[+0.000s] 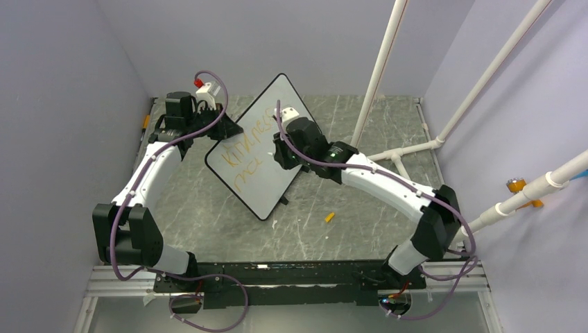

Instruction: Write a sentence on the whiteboard

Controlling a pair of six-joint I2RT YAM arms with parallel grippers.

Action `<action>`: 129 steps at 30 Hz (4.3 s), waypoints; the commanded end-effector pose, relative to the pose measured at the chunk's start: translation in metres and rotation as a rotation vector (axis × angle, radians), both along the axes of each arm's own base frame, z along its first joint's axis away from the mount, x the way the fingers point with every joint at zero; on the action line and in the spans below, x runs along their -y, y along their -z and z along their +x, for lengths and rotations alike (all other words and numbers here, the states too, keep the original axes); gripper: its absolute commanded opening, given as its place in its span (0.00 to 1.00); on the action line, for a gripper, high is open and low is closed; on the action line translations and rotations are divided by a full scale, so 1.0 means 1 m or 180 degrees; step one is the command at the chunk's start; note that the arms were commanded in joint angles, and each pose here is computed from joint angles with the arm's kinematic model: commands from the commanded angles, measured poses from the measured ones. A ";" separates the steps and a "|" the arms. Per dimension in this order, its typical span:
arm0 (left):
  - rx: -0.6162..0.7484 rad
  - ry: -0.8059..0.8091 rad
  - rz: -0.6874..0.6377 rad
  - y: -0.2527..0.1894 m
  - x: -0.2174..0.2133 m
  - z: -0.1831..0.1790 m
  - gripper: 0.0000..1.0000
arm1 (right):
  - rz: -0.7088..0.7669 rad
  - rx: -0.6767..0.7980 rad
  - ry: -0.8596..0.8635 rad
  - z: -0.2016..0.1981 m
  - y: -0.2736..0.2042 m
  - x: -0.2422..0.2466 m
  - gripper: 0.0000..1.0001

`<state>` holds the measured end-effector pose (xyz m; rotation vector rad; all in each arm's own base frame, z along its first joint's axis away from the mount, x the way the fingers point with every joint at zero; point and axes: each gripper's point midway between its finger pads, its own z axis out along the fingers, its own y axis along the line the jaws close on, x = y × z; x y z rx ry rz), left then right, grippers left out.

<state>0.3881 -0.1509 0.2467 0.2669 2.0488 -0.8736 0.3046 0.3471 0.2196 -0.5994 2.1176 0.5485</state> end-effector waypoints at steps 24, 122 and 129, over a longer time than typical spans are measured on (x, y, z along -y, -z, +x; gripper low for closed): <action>0.0293 0.0528 0.0323 -0.007 0.036 -0.002 0.00 | 0.0533 0.0105 -0.0344 0.003 -0.032 0.016 0.00; 0.0355 0.0555 0.0551 -0.003 0.043 -0.009 0.00 | 0.0132 0.0034 0.0403 0.055 -0.002 0.022 0.00; 0.0354 0.0555 0.0554 -0.003 0.043 -0.009 0.00 | 0.0233 0.0104 0.0407 0.048 -0.018 0.028 0.00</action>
